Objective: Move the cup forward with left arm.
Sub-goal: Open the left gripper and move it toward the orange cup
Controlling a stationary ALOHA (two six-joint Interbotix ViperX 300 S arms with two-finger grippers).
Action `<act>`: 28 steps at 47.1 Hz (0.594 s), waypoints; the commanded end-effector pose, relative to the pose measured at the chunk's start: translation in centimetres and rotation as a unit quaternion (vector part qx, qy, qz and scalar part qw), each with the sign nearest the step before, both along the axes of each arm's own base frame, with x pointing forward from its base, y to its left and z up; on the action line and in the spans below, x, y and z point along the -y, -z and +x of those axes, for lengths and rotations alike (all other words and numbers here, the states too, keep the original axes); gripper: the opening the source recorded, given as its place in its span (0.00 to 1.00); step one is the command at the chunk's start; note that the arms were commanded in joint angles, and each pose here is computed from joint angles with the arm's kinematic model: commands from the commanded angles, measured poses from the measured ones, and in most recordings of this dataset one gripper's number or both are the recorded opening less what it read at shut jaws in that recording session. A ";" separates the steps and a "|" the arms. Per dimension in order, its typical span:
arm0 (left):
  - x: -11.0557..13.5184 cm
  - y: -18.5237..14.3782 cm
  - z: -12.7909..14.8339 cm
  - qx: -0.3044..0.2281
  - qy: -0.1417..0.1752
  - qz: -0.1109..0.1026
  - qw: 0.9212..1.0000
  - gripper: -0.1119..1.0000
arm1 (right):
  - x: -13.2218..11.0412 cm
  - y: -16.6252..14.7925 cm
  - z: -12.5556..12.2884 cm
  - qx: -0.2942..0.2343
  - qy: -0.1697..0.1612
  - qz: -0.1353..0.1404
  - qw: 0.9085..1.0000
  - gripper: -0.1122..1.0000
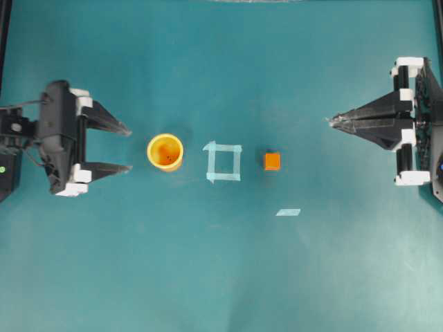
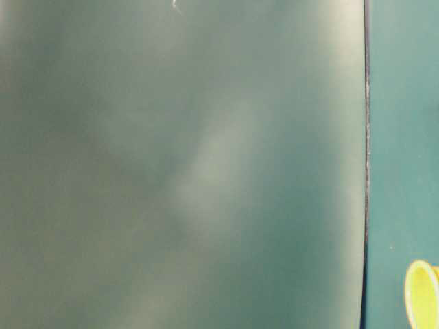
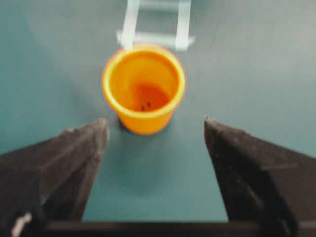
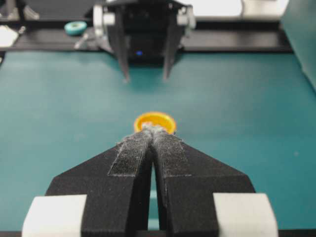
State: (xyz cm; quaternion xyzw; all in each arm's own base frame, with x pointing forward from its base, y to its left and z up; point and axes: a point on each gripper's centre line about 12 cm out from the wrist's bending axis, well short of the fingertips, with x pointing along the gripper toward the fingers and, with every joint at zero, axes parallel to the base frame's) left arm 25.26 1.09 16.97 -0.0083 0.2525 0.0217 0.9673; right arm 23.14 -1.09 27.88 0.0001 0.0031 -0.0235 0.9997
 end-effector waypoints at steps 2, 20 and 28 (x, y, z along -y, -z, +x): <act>-0.1 0.2 0.9 -0.005 -0.002 -0.001 1.000 0.80 | 0.1 -1.3 0.3 0.018 0.002 0.002 1.000 0.10; -0.1 2.7 1.8 -0.052 0.000 -0.002 0.999 0.81 | 0.1 -1.4 0.3 0.019 0.002 0.002 1.000 0.10; -0.1 3.5 3.0 -0.054 0.002 0.000 0.999 0.81 | 0.1 -1.4 0.3 0.018 0.001 0.001 1.000 0.10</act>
